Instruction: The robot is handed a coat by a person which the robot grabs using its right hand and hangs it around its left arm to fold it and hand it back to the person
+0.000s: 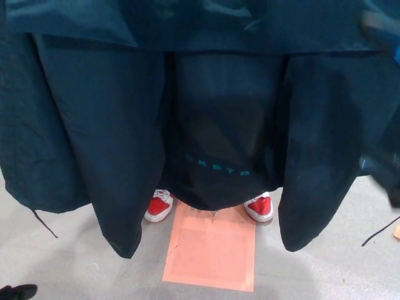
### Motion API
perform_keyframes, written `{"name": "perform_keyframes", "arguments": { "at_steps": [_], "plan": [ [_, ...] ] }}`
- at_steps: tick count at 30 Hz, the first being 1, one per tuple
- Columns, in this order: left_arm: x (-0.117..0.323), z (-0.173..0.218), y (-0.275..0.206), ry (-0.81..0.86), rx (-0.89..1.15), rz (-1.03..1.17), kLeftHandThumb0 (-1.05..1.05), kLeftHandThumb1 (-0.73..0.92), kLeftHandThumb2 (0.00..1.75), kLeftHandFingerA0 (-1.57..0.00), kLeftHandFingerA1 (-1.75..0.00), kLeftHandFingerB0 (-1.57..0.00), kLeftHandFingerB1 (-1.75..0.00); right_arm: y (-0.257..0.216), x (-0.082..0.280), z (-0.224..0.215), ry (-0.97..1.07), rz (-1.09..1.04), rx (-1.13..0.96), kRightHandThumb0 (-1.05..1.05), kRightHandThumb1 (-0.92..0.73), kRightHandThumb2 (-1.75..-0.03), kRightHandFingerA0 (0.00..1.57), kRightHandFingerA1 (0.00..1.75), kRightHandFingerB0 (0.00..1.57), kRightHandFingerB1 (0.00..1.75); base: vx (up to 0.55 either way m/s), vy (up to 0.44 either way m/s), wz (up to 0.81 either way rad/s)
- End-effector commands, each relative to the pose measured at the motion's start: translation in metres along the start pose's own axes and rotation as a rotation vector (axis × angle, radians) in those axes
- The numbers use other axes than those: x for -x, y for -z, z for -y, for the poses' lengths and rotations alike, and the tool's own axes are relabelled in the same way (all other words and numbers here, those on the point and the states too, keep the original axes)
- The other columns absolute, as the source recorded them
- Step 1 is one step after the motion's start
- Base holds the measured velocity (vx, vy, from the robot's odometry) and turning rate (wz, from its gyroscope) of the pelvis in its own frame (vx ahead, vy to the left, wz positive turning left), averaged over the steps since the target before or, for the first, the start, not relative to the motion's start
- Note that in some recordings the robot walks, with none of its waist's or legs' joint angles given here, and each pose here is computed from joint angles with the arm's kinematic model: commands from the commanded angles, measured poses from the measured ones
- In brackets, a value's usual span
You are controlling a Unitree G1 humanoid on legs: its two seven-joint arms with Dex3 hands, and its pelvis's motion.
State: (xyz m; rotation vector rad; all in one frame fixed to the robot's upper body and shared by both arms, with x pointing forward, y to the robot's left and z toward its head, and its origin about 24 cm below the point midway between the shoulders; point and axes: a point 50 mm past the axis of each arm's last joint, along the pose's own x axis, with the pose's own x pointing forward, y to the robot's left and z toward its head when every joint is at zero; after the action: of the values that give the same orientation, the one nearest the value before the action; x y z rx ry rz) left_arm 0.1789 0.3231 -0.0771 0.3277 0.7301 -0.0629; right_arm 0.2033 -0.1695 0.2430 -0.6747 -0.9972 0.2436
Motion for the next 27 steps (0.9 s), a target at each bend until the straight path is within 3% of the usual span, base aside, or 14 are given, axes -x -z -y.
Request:
{"name": "perform_keyframes", "arguments": {
  "at_steps": [1,4,7,10,13,16,21,22,26,27],
  "plan": [
    [-0.001,-0.008,-0.013,0.014,0.028,0.055,-0.36,0.55,1.09,0.0,-0.47,0.0,-0.46,-0.004,-0.098,0.032,-0.165,-0.031,0.257,-0.76,-0.67,-1.04,0.04,0.42,0.05,0.31,0.0,0.0,0.0],
    [0.0,-0.009,-0.013,0.021,0.062,0.076,-0.35,0.57,1.1,0.0,-0.47,0.0,-0.46,0.011,-0.114,0.024,-0.246,-0.084,0.284,-0.83,-0.71,-1.05,0.06,0.42,0.1,0.29,0.0,0.0,0.0],
    [0.003,-0.01,-0.013,0.035,0.034,0.104,-0.35,0.58,1.11,0.0,-0.48,0.0,-0.47,0.031,-0.134,0.013,-0.38,-0.167,0.346,-0.87,-0.76,-1.08,0.07,0.26,0.06,0.18,0.0,0.0,0.0],
    [0.002,-0.012,-0.016,0.027,0.016,0.1,-0.34,0.59,1.12,0.0,-0.47,0.0,-0.47,0.044,-0.146,0.005,-0.441,-0.235,0.333,-0.86,-0.75,-1.07,0.06,0.3,0.06,0.17,0.0,0.0,0.0],
    [0.0,-0.011,-0.018,0.027,0.023,0.092,-0.34,0.6,1.12,0.0,-0.47,0.0,-0.46,0.061,-0.158,-0.007,-0.524,-0.312,0.338,-0.92,-0.79,-1.09,0.07,0.23,0.06,0.11,0.0,0.0,0.0],
    [-0.001,-0.008,-0.019,0.045,0.014,0.106,-0.32,0.64,1.15,0.0,-0.48,0.0,-0.47,0.078,-0.167,-0.022,-0.598,-0.403,0.342,-0.82,-0.74,-1.09,0.0,0.21,0.0,0.18,0.0,0.0,0.0],
    [-0.001,-0.008,-0.019,0.043,-0.004,0.1,-0.34,0.61,1.13,0.0,-0.48,0.0,-0.46,0.094,-0.178,-0.037,-0.653,-0.504,0.279,-0.9,-0.72,-1.08,0.0,0.19,0.0,0.13,0.0,0.0,0.0],
    [-0.001,-0.008,-0.02,0.039,-0.019,0.099,-0.65,0.9,0.67,-0.2,-0.33,-0.19,-0.31,0.096,-0.179,-0.038,-0.665,-0.528,0.26,-0.92,-0.71,-1.06,0.05,0.2,0.04,0.12,0.0,0.0,0.0],
    [-0.001,-0.008,-0.021,0.032,-0.007,0.107,-0.64,0.9,0.67,-0.2,-0.33,-0.2,-0.32,0.107,-0.178,-0.053,-0.768,-0.625,0.139,-0.93,-0.68,-1.06,0.05,0.21,0.05,0.12,0.0,0.0,0.0],
    [-0.001,-0.008,-0.021,0.037,-0.005,0.11,-0.64,0.9,0.67,-0.19,-0.33,-0.19,-0.31,0.109,-0.177,-0.056,-0.793,-0.654,0.089,-0.84,-0.6,-1.03,0.01,0.22,0.01,0.17,0.0,0.0,0.0]
  ]
}}
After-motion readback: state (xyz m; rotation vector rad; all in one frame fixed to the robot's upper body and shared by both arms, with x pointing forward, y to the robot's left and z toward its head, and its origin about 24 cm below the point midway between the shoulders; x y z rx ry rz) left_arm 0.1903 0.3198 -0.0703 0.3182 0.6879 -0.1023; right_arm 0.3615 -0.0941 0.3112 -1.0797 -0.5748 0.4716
